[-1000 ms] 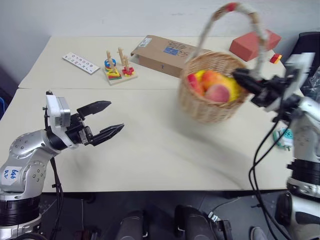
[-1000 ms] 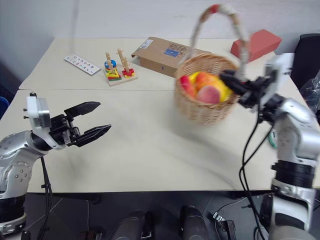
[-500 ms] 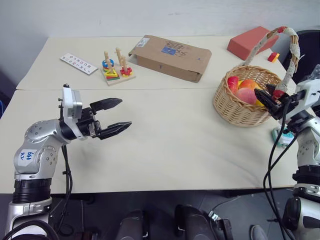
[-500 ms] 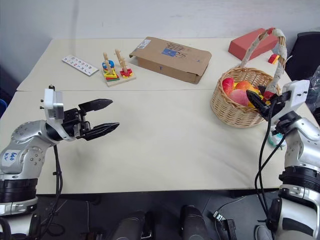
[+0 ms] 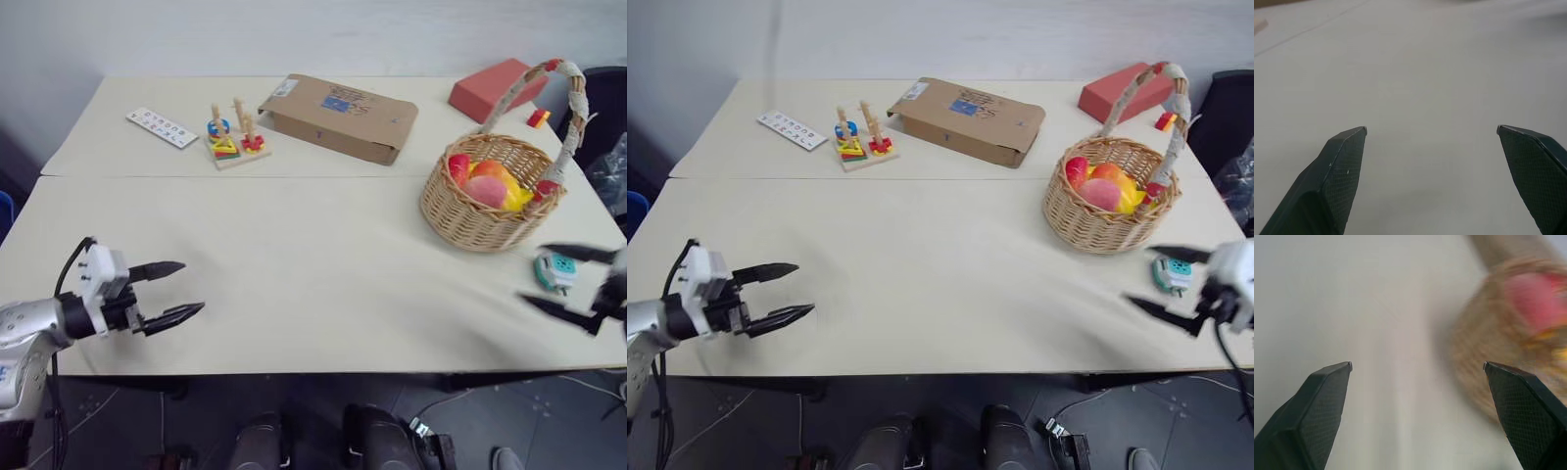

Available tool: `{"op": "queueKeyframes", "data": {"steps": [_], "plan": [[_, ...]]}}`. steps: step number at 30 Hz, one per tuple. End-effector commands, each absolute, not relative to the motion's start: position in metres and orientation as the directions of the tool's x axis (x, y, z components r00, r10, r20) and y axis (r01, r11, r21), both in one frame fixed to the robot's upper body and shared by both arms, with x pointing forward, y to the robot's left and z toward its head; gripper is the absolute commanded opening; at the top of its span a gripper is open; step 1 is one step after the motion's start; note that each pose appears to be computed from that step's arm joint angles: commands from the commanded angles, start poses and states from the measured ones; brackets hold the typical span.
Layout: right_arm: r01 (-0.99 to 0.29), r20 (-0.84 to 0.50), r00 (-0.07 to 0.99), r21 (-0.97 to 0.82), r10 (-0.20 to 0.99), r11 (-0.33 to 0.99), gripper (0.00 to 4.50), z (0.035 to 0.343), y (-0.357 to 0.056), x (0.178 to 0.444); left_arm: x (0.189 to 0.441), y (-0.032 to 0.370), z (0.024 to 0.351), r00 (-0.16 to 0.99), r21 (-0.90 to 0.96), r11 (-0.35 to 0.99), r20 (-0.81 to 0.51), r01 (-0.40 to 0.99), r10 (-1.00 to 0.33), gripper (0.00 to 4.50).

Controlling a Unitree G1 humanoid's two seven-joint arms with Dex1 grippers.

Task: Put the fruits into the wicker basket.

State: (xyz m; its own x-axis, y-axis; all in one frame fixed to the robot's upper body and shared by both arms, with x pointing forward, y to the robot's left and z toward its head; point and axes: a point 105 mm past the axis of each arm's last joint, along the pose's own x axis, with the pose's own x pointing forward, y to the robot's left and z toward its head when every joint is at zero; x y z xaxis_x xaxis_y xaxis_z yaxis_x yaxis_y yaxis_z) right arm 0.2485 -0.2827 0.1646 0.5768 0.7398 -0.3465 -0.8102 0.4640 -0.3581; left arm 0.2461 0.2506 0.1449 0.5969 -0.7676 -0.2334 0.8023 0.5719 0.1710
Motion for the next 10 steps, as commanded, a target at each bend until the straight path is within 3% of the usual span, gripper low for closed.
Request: {"op": "queueKeyframes", "data": {"steps": [1, 5, 10], "plan": [[-0.919, -0.336, 0.339, -0.317, 0.879, 0.234, 4.48, 0.148, -0.223, 0.247, 0.230, 0.241, 0.142, 0.609, 0.231, 0.565, -0.229, 0.792, -0.759, 4.50], [-0.896, -0.292, 0.280, -0.421, 0.915, 0.140, 4.48, 0.133, -0.193, 0.266, 0.229, 0.233, 0.130, 0.620, 0.265, 0.563, -0.249, 0.783, -0.744, 4.50], [-0.808, -0.179, 0.328, -0.562, 0.928, 0.177, 4.48, 0.137, -0.184, 0.286, 0.243, 0.231, 0.130, 0.646, 0.359, 0.549, -0.256, 0.754, -0.720, 4.50]]}}
